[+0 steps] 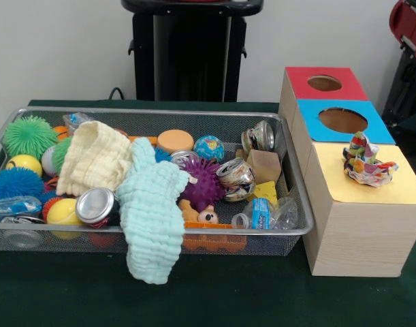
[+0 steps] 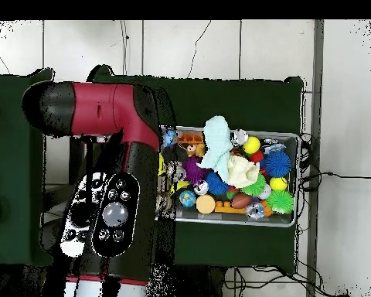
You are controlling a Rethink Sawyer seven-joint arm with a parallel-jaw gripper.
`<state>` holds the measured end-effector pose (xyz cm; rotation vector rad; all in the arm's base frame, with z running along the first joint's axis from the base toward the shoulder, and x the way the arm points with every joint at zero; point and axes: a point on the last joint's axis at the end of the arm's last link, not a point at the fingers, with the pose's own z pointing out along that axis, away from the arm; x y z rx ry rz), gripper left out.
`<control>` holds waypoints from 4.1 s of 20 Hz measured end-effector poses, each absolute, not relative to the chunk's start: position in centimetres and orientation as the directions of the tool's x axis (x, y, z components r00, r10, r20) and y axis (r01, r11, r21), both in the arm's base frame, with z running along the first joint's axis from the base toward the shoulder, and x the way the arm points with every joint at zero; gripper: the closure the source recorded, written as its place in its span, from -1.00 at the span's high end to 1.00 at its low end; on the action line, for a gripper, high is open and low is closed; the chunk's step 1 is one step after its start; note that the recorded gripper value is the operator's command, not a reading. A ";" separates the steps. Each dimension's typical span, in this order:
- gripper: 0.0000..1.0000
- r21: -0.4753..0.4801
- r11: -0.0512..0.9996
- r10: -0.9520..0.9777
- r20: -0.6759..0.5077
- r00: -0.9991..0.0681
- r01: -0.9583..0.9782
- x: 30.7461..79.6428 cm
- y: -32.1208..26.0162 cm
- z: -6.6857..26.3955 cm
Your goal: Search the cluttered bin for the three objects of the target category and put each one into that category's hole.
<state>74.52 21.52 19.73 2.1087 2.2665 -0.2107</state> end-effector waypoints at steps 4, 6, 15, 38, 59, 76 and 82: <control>-1.00 -0.069 0.069 0.988 -0.131 -0.078 0.995 74.4 21.6 20.1; -1.00 -0.067 0.066 0.988 -0.135 -0.075 0.996 74.4 21.3 20.4; -1.00 -0.071 0.045 0.988 -0.141 -0.055 0.996 73.6 20.0 21.4; -1.00 0.089 0.001 0.986 -0.167 0.014 0.996 73.9 14.7 18.0; -1.00 0.052 0.001 0.990 -0.141 0.006 0.999 73.1 17.4 13.7; -1.00 0.054 -0.020 0.994 -0.110 0.026 0.998 73.4 18.0 13.8; -1.00 0.053 -0.030 0.997 -0.075 0.034 0.998 73.6 19.0 13.7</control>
